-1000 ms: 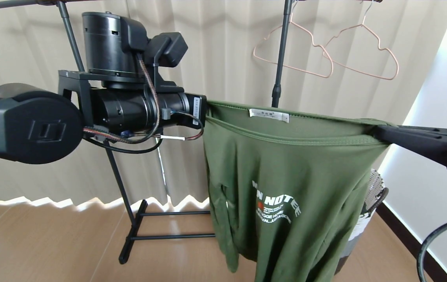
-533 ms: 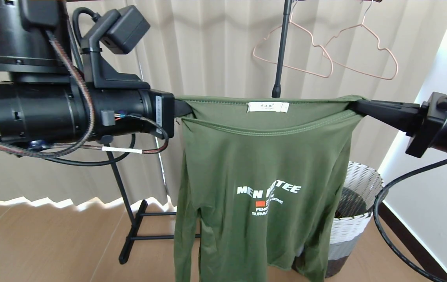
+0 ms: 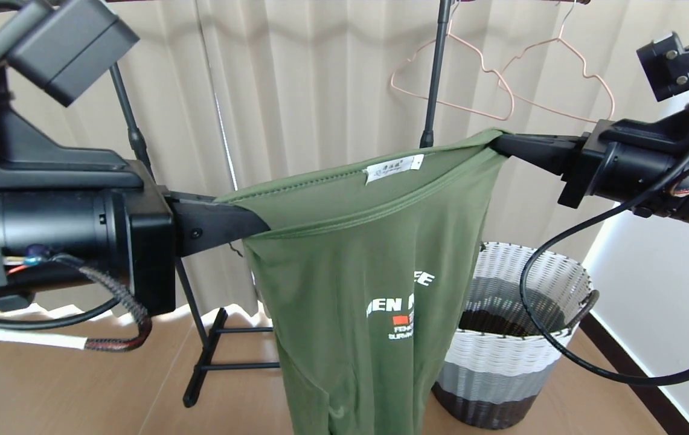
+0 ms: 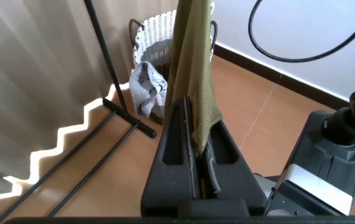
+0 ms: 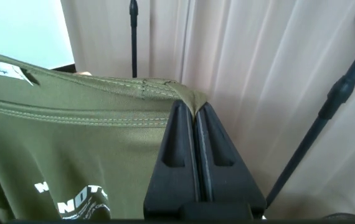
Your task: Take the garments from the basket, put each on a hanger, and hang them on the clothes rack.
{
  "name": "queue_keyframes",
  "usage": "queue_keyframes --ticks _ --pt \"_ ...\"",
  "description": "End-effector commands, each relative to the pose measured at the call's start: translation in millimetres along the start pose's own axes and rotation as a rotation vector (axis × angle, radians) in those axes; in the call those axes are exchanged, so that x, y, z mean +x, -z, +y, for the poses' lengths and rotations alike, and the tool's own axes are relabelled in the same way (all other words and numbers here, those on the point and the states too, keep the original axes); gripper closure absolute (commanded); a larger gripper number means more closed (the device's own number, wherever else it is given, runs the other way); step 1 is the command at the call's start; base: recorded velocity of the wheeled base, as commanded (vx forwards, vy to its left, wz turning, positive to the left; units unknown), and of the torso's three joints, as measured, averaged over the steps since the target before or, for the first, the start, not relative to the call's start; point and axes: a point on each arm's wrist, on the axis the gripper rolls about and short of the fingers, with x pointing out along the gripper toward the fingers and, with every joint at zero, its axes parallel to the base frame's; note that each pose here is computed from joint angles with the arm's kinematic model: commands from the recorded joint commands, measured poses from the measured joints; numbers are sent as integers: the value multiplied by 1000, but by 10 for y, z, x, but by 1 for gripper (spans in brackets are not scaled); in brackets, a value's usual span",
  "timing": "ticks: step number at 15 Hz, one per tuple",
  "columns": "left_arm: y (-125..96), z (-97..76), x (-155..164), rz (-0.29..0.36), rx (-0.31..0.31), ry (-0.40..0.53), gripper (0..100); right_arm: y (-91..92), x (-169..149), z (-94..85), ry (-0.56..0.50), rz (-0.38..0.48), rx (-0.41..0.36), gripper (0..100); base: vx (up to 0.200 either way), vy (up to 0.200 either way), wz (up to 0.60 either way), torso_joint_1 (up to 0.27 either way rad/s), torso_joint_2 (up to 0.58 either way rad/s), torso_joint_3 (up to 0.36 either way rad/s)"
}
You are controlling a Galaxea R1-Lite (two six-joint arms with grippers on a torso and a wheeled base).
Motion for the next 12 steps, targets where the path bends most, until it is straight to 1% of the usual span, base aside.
queue_keyframes --ticks 1,6,8,9,10,11,12 --pt "33 -58 -118 -14 21 12 100 50 102 -9 -13 15 9 100 0 0 0 0 0 0" --pt "27 -72 -92 -14 26 19 100 26 61 12 -2 9 6 100 0 0 0 0 0 0" --pt "-14 -38 -29 -26 32 0 100 -21 -37 43 30 5 0 100 0 0 0 0 0 0" --pt "-63 -1 66 -33 36 -45 100 -54 -104 73 45 -4 -5 100 0 0 0 0 0 0" --pt "-86 11 91 -36 36 -66 100 -68 -128 83 47 -8 -7 100 0 0 0 0 0 0" --pt "-189 87 295 -46 39 -178 100 -140 -249 96 68 -22 -15 100 0 0 0 0 0 0" --pt "-259 125 409 -66 42 -216 100 -191 -367 90 96 -16 -13 100 0 0 0 0 0 0"
